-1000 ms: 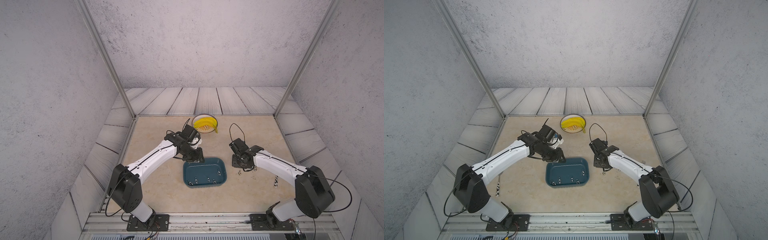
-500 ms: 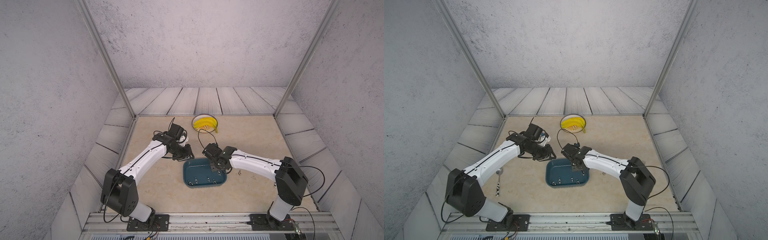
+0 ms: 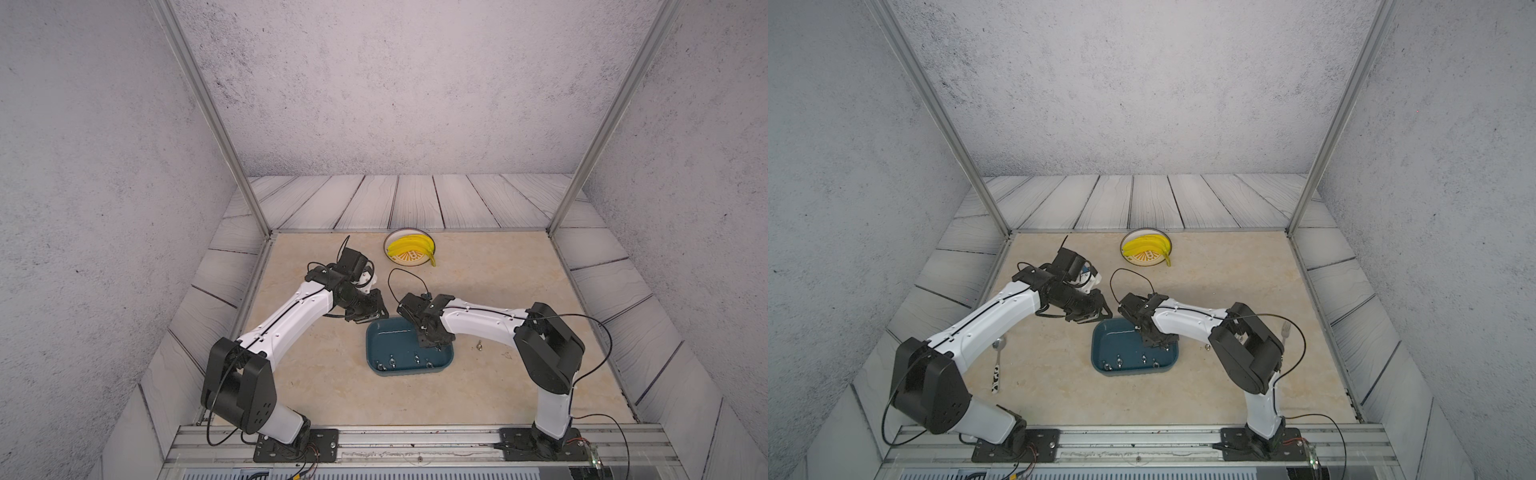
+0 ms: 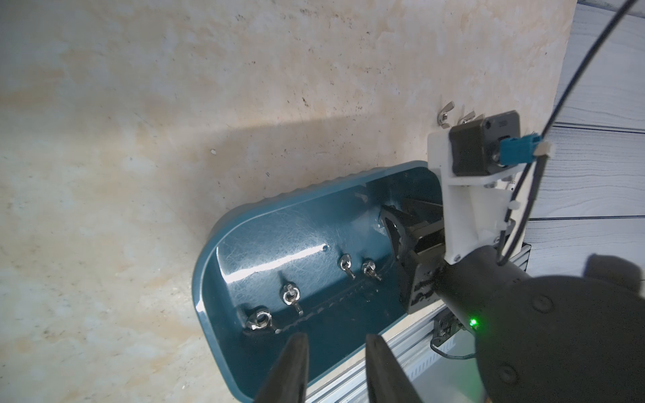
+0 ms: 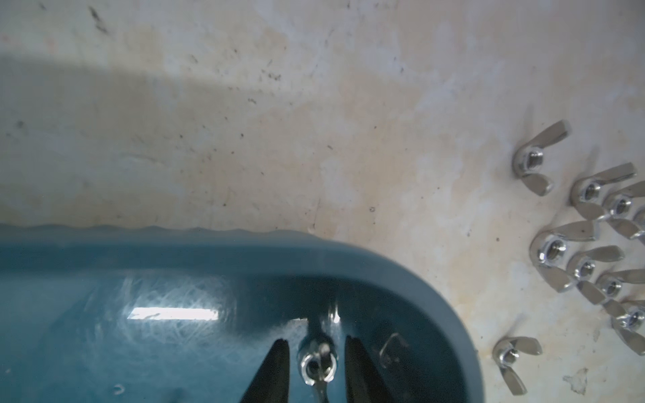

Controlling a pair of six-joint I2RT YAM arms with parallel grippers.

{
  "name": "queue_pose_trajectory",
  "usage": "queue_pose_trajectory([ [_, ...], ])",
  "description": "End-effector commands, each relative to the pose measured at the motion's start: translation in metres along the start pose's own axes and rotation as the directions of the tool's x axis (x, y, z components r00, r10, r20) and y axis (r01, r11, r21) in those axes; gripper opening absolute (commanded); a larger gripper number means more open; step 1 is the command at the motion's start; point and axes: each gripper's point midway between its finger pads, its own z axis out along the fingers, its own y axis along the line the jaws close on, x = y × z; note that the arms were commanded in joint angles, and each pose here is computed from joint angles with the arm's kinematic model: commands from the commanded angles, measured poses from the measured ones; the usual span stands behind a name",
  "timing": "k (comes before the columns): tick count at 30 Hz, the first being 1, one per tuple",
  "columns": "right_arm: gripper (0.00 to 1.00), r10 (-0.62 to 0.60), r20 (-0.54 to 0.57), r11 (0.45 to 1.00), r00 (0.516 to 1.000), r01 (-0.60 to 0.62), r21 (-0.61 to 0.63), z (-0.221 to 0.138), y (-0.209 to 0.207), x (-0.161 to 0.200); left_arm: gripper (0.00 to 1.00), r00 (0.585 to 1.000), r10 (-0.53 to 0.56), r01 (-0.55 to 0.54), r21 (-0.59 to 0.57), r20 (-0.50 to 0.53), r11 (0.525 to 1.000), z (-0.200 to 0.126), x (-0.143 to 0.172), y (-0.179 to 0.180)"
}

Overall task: Take out the wing nut from the storage box
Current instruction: Pick up the wing nut from the storage box.

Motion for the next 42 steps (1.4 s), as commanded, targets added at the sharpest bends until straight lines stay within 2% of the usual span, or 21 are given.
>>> queue_pose_trajectory([
  [1, 0.32, 0.026, -0.010, 1.000, 1.000, -0.026, 0.008, 0.002, 0.000, -0.002, 0.35, 1.000, -0.003, 0.003, -0.005, -0.016, 1.000, 0.000, 0.006, 0.003],
  [16, 0.27, 0.030, -0.068, 0.999, 0.997, -0.028, 0.030, 0.022, 0.002, 0.011, 0.35, 1.000, -0.005, 0.005, -0.008, -0.025, 1.000, 0.002, 0.011, 0.009],
  [24, 0.15, 0.018, -0.086, 0.999, 0.996, -0.014, 0.049, 0.029, 0.001, 0.016, 0.35, 1.000, -0.006, 0.006, -0.006, -0.021, 1.000, 0.001, 0.011, 0.009],
  [31, 0.00, 0.014, -0.083, 0.998, 0.996, -0.009, 0.060, 0.030, -0.002, 0.015, 0.35, 1.000, -0.009, 0.009, 0.000, -0.024, 1.000, 0.002, 0.010, 0.008],
  [36, 0.00, 0.009, -0.065, 0.999, 0.998, -0.006, 0.042, 0.023, -0.001, 0.011, 0.34, 1.000, -0.010, 0.010, 0.005, -0.021, 1.000, 0.001, 0.009, 0.007],
  [42, 0.00, 0.019, 0.019, 1.000, 1.000, -0.018, -0.013, -0.011, -0.002, -0.009, 0.34, 1.000, -0.005, 0.005, 0.014, -0.015, 1.000, -0.001, 0.007, 0.003],
])
